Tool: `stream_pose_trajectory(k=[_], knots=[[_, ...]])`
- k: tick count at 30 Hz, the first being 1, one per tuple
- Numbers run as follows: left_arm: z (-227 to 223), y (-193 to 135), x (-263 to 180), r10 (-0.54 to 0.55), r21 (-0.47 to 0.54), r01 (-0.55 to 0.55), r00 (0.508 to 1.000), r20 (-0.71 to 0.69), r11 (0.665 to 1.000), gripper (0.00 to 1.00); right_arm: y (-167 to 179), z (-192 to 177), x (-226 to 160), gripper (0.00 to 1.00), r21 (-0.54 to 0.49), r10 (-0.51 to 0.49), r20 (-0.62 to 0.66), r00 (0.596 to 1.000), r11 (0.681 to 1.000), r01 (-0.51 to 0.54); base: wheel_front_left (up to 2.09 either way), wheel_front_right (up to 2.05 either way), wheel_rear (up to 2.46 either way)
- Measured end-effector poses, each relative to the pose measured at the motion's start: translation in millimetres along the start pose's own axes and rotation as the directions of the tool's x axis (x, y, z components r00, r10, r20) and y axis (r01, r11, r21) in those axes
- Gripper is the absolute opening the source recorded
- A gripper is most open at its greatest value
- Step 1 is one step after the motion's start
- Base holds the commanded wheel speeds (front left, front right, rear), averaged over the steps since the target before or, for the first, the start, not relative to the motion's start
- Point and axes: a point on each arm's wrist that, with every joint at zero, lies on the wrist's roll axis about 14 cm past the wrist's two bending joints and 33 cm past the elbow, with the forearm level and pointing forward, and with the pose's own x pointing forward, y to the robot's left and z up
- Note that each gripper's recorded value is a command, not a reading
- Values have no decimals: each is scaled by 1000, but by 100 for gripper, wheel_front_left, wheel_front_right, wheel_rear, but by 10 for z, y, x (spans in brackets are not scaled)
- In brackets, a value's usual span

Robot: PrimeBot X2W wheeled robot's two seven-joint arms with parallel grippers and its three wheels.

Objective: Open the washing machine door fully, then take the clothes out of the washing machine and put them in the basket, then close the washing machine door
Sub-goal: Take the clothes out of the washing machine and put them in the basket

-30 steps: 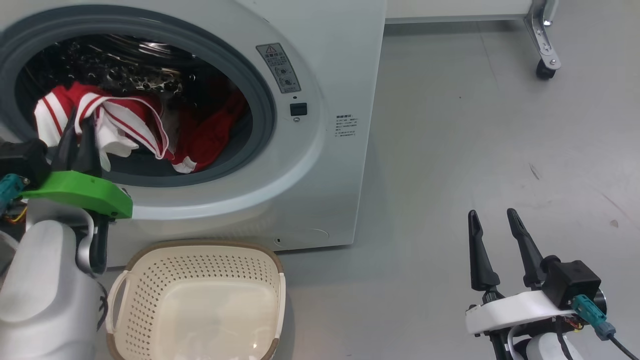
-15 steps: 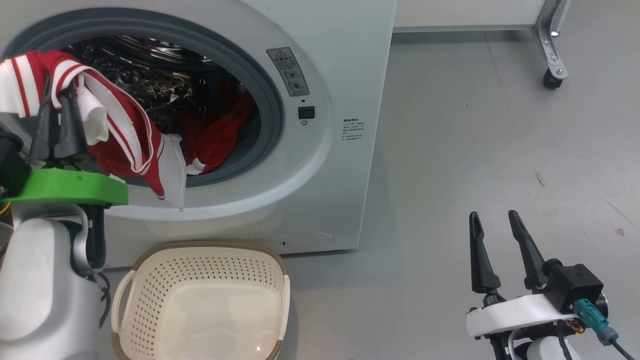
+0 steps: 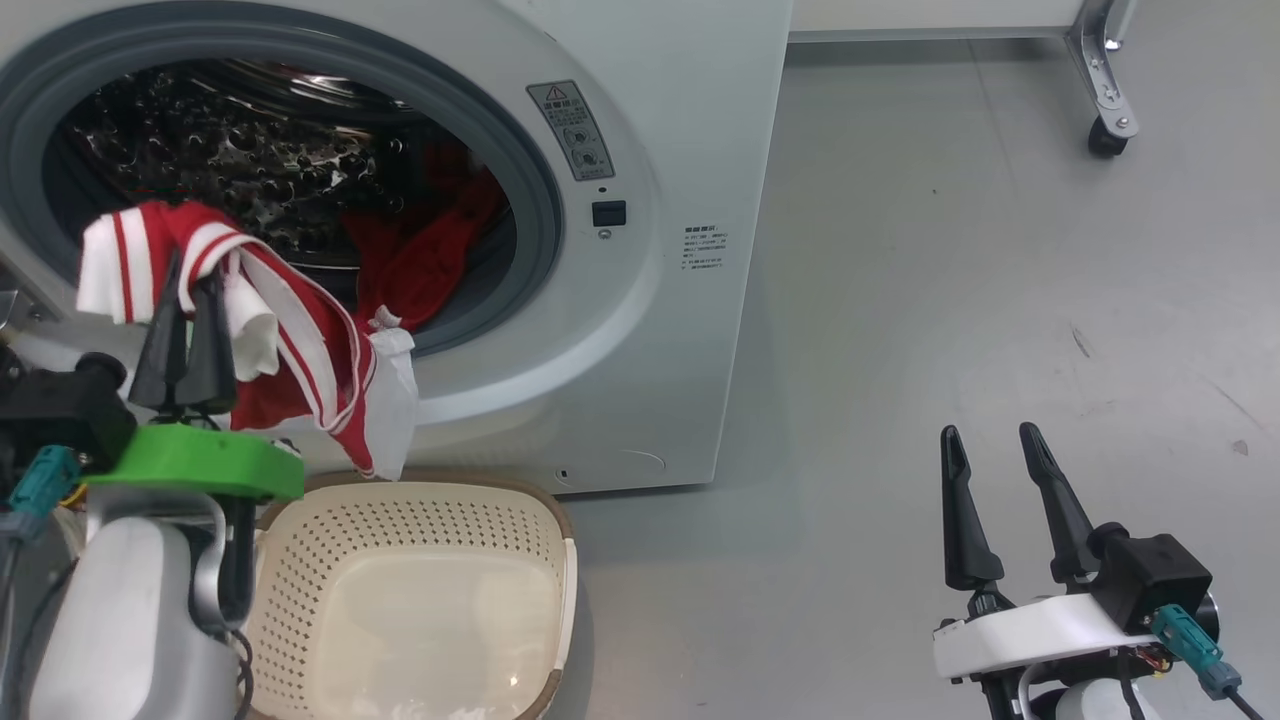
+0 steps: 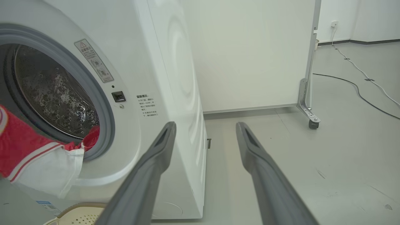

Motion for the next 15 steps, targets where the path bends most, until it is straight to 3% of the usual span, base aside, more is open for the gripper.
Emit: stream_pose_trajectory(k=[6,15], knots=[[-482,-5,-224,-1,-11,-1,986,-167,1000,0,-10,-37,10,100,1,-3,-11,1000,1000,3,0,0,0],[-1193,-27,-622,-5,-23,-5,904,-428,1000,0,-21,-131,25,100,3,-7,-40,999,1000,7,0,0,0]])
